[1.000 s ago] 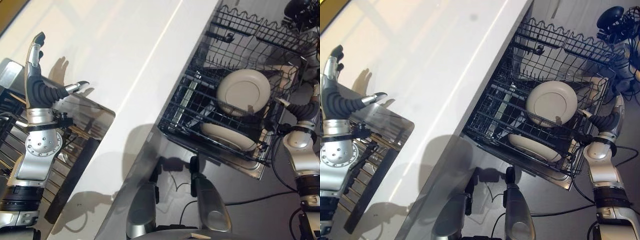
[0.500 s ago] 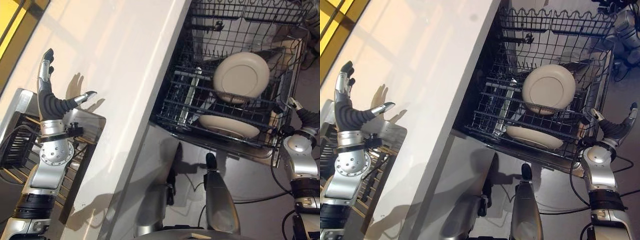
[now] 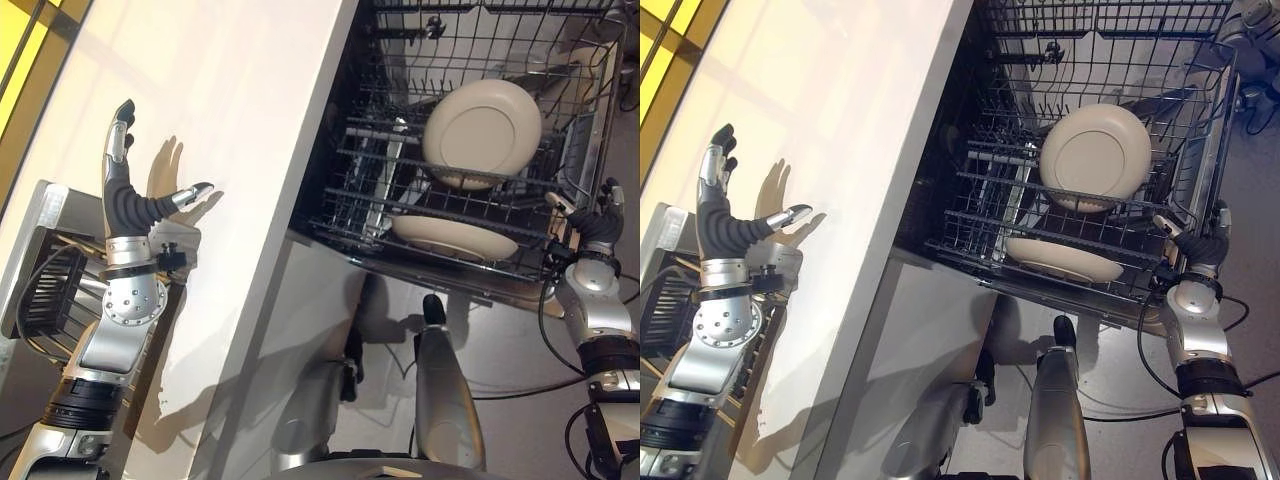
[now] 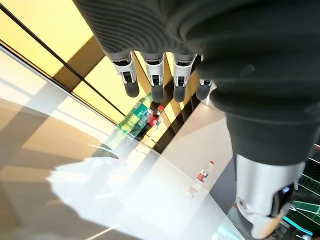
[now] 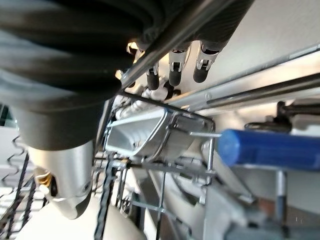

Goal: Pick up plates and place into dishwasher.

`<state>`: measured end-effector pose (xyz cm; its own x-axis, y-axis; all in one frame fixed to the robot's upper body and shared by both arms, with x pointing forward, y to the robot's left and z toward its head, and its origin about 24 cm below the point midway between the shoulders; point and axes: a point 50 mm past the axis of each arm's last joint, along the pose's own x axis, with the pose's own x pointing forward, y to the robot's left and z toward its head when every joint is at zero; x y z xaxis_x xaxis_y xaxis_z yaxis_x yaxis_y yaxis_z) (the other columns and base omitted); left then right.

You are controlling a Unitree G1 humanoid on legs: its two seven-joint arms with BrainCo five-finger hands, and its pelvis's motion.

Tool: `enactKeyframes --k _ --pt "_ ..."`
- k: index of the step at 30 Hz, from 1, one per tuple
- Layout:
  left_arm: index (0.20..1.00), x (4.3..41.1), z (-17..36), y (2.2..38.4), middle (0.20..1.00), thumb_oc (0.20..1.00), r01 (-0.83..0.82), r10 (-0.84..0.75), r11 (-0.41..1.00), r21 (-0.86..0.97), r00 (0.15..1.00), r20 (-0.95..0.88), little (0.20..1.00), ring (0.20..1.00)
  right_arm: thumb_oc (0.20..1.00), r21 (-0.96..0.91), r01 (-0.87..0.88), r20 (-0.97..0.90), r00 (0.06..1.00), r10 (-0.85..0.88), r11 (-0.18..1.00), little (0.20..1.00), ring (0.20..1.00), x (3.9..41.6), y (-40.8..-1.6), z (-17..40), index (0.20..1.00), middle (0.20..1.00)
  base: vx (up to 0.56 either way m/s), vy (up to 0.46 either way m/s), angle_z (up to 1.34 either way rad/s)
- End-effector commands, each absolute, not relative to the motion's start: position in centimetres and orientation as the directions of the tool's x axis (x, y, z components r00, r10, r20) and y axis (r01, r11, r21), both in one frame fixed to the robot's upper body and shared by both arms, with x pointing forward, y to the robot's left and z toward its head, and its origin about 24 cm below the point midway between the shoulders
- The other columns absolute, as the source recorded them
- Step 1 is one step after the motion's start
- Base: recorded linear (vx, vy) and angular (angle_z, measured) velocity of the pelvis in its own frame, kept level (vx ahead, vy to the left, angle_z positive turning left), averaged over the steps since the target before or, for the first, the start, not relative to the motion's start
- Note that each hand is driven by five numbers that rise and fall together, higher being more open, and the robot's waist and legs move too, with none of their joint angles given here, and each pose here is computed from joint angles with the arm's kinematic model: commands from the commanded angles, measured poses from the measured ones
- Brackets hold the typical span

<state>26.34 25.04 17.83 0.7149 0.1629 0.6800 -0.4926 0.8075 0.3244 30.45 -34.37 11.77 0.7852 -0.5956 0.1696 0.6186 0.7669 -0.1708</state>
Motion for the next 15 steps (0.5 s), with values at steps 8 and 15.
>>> enactKeyframes --k 8,15 --pt "1.000 25.7 20.2 24.0 1.000 1.000 -0.506 0.177 0.834 0.221 0.624 0.761 1.000 1.000 1.000 -0.166 0.433 0.277 0.883 -0.379 0.886 1.000 1.000 34.1 -29.3 15.0 1.000 1.000 0.01 0.092 0.08" --pt "1.000 25.8 20.2 23.7 1.000 1.000 -0.496 0.179 0.842 0.210 0.626 0.759 1.000 1.000 1.000 -0.185 0.379 0.280 0.905 -0.320 0.907 1.000 1.000 35.0 -27.7 15.4 1.000 1.000 0.02 0.100 0.07"
